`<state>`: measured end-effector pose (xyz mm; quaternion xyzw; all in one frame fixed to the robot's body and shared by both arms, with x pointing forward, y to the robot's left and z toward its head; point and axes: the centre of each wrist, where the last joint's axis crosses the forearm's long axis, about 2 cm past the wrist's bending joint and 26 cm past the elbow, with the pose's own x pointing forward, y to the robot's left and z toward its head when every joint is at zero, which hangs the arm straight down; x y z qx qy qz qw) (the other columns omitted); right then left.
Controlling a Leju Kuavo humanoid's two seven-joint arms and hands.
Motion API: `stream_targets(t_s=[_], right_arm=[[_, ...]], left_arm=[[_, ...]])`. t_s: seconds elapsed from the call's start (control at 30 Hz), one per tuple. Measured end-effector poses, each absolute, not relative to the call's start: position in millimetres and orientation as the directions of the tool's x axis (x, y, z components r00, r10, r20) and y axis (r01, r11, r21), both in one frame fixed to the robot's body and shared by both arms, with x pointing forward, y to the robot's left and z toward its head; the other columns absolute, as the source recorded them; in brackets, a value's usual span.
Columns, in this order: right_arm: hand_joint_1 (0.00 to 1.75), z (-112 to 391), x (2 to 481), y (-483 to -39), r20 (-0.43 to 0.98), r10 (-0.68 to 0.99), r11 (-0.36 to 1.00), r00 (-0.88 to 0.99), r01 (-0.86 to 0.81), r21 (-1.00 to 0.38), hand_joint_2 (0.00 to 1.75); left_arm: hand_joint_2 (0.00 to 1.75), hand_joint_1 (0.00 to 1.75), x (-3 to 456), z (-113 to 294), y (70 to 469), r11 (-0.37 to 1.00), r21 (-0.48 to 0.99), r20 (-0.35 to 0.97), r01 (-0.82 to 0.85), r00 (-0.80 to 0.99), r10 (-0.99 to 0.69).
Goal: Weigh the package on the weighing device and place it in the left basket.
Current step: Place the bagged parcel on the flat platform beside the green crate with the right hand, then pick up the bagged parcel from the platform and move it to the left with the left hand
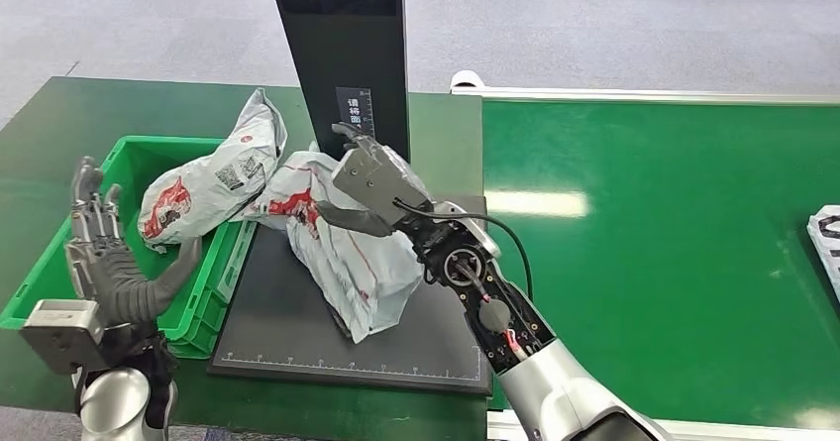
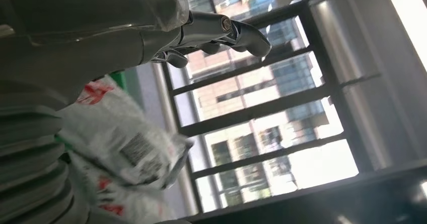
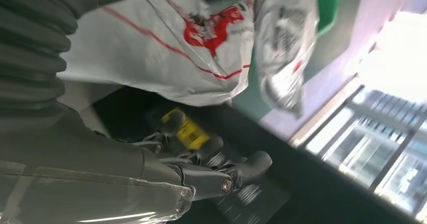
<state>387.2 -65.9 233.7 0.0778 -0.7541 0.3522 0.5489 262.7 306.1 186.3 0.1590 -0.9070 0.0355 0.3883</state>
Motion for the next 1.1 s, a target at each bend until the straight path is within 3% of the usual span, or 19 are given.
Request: stream_targets(t_s=[0.17,0.33,0.47,0.6,0.8,0.93,1.1], right_arm=[[0.0,221.1,385.6,-101.1,0.87,0.303,0.806,-0.389,-0.382,-0.452,0.0],[0.0,215.4,381.5,-128.1,0.869,0.307,0.838,-0.389,-0.322,-0.44,0.0],[0.0,215.5,379.9,-136.0,0.867,0.305,0.848,-0.393,-0.301,-0.435,1.75],[0.0,213.5,374.8,-153.2,0.868,0.299,0.896,-0.396,-0.197,-0.398,1.75],[0.0,194.5,345.2,-211.3,0.862,0.312,0.945,-0.398,0.034,-0.326,1.75],[0.0,179.8,320.8,-233.6,0.86,0.308,0.951,-0.408,0.115,-0.286,1.75],[0.0,179.7,305.4,-243.5,0.846,0.299,0.954,-0.441,0.167,-0.25,1.75]], left_arm=[[1.75,0.0,261.2,172.6,294.6,0.948,0.237,0.752,-0.213,-0.577,-0.318],[1.75,0.0,260.5,164.8,285.7,0.946,0.282,0.759,-0.161,-0.565,-0.323],[1.75,0.0,260.9,161.9,282.9,0.946,0.294,0.764,-0.139,-0.56,-0.32],[1.75,0.0,263.5,156.2,275.7,0.907,0.418,0.777,-0.038,-0.502,-0.38],[1.75,0.0,282.9,113.6,245.4,0.642,0.761,0.626,0.09,-0.359,-0.692],[1.75,0.0,289.0,87.8,225.9,0.542,0.832,0.545,0.12,-0.364,-0.756],[1.75,0.0,300.1,83.9,205.8,0.495,0.859,0.503,0.131,-0.393,-0.769]])
